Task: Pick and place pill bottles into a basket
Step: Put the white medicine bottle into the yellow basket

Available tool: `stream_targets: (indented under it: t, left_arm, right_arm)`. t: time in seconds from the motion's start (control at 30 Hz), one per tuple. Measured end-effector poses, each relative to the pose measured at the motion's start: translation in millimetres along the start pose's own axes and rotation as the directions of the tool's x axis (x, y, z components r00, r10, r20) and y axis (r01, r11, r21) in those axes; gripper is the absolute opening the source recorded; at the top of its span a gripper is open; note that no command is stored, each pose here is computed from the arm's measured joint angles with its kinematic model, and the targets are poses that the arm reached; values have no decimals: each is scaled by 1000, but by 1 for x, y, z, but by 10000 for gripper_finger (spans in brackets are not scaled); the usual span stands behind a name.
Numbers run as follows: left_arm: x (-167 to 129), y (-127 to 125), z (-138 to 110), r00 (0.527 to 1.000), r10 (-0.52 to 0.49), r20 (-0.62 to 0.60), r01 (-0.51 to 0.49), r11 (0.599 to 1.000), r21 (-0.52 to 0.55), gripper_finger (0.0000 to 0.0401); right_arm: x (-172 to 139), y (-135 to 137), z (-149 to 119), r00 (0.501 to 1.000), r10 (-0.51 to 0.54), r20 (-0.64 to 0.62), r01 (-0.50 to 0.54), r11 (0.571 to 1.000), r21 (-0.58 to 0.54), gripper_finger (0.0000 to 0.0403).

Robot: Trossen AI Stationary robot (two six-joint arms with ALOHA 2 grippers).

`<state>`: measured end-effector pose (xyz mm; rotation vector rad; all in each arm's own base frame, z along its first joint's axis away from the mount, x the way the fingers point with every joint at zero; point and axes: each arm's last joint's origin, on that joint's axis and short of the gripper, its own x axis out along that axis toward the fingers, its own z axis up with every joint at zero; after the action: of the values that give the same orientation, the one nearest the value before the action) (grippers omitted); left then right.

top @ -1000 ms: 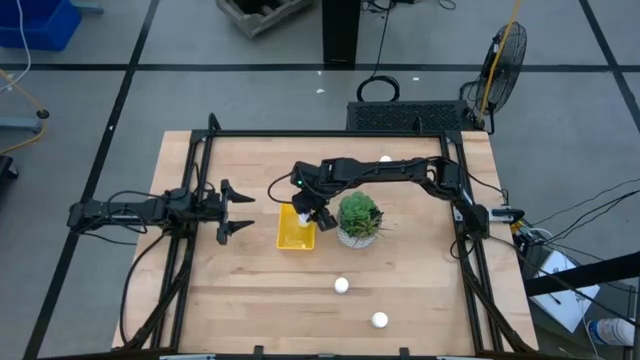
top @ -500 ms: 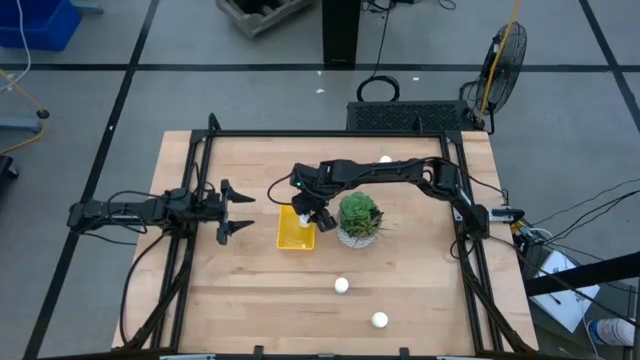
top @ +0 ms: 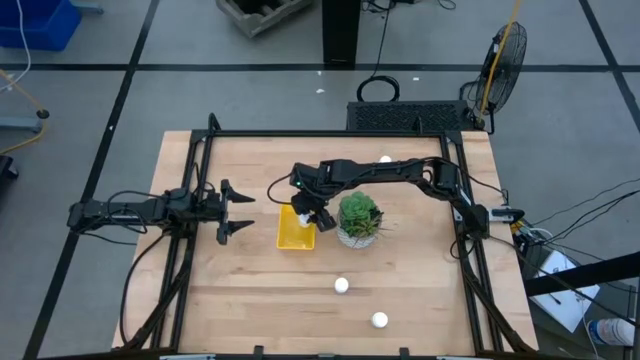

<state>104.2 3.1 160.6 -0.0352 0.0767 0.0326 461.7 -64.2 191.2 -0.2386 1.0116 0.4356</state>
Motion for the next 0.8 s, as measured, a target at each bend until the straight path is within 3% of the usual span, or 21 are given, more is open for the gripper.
stream_targets:
  t: [0.5,0.8]
  left_arm:
    - [0,0,0,1000,0,0,0,1000,0,324]
    - [0,0,0,1000,0,-1,0,1000,0,324]
  right_arm:
    - [-8,-1,7,998,-36,53,39,998,-45,220]
    - [-64,9,21,985,-151,85,154,987,-36,227]
